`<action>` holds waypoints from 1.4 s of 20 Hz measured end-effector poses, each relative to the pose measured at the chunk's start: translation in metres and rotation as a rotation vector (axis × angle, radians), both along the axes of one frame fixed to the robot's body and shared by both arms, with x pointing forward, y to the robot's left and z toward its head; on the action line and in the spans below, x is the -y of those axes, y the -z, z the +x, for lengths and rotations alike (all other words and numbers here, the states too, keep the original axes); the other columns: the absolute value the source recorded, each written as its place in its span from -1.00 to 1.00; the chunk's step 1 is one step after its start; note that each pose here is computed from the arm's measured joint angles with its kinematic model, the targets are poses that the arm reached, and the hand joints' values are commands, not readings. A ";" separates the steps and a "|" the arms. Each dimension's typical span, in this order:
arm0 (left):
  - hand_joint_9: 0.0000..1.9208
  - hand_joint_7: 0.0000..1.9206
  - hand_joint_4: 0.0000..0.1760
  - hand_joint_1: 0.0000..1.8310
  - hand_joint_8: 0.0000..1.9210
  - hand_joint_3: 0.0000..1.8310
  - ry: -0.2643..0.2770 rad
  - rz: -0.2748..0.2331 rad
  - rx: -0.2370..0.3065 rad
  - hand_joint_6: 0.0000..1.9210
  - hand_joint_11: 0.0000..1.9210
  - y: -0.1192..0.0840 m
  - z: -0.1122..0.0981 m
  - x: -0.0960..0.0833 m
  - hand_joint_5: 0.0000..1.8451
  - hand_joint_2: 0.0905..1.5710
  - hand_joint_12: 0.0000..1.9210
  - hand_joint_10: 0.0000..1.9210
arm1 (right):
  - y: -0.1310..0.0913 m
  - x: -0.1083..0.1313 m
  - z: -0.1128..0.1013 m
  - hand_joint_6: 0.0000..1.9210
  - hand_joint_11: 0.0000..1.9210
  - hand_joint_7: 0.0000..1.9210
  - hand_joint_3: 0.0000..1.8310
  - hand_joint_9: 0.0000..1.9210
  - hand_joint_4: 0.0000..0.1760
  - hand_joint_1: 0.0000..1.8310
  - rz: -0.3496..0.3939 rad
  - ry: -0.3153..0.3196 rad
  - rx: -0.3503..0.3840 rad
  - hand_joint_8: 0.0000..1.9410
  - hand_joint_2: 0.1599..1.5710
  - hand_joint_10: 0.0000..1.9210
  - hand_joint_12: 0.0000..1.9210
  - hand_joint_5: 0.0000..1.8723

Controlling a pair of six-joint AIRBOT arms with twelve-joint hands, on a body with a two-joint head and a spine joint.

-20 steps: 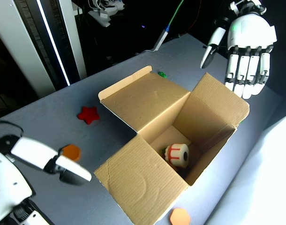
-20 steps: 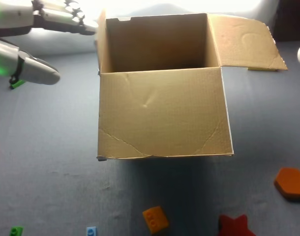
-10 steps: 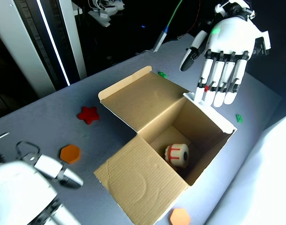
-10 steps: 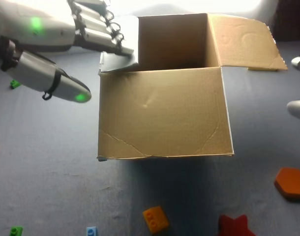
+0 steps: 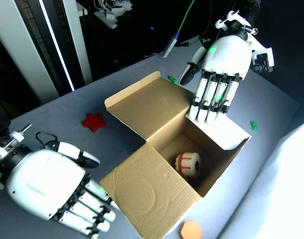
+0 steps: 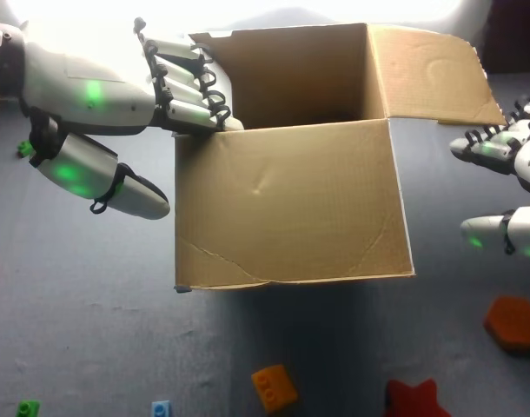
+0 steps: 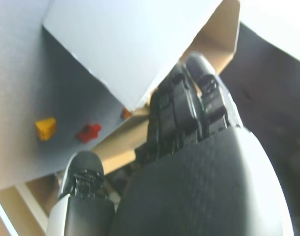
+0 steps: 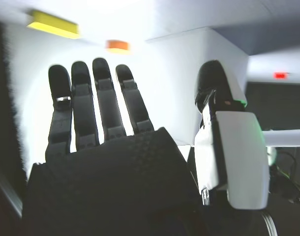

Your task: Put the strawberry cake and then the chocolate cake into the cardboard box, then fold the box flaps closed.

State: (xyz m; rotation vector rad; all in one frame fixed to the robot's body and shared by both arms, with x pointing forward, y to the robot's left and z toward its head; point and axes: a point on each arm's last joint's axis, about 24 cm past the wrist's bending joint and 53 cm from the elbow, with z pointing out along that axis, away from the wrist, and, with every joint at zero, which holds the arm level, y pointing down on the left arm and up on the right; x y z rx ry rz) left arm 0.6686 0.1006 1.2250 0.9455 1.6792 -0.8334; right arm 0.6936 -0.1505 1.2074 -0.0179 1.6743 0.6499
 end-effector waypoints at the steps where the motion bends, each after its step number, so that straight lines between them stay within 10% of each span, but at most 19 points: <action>1: -0.67 -0.67 -1.00 -1.00 -1.00 -1.00 0.001 0.000 -0.003 -1.00 -1.00 0.001 0.000 0.001 -0.73 0.56 -0.02 -1.00 | -0.004 0.000 0.000 -0.99 -1.00 -0.72 -1.00 -0.71 -1.00 -1.00 0.012 0.000 0.013 -1.00 0.48 -0.96 -0.06 -0.79; 14: -0.65 -0.67 -1.00 -1.00 -1.00 -1.00 -0.066 -0.020 0.077 -1.00 -1.00 -0.042 0.024 -0.028 -0.71 0.56 0.02 -1.00 | -0.116 -0.028 -0.027 -1.00 -1.00 -0.73 -1.00 -0.70 -1.00 -1.00 0.195 -0.076 0.211 -1.00 0.47 -0.97 -0.04 -0.81; 20: -0.64 -0.66 -1.00 -1.00 -1.00 -1.00 -0.154 -0.008 0.086 -1.00 -1.00 -0.046 0.036 -0.070 -0.72 0.56 0.03 -1.00 | -0.117 -0.079 -0.040 -1.00 -1.00 -0.72 -1.00 -0.71 -1.00 -1.00 0.208 -0.186 0.187 -1.00 0.49 -0.99 -0.13 -0.84; 28: -0.64 -0.66 -1.00 -1.00 -1.00 -1.00 -0.178 0.093 -0.008 -1.00 -1.00 0.006 0.021 -0.102 -0.70 0.58 0.01 -1.00 | -0.097 -0.101 -0.041 -1.00 -1.00 -0.73 -1.00 -0.73 -1.00 -1.00 0.158 -0.211 0.152 -1.00 0.51 -0.99 -0.06 -0.83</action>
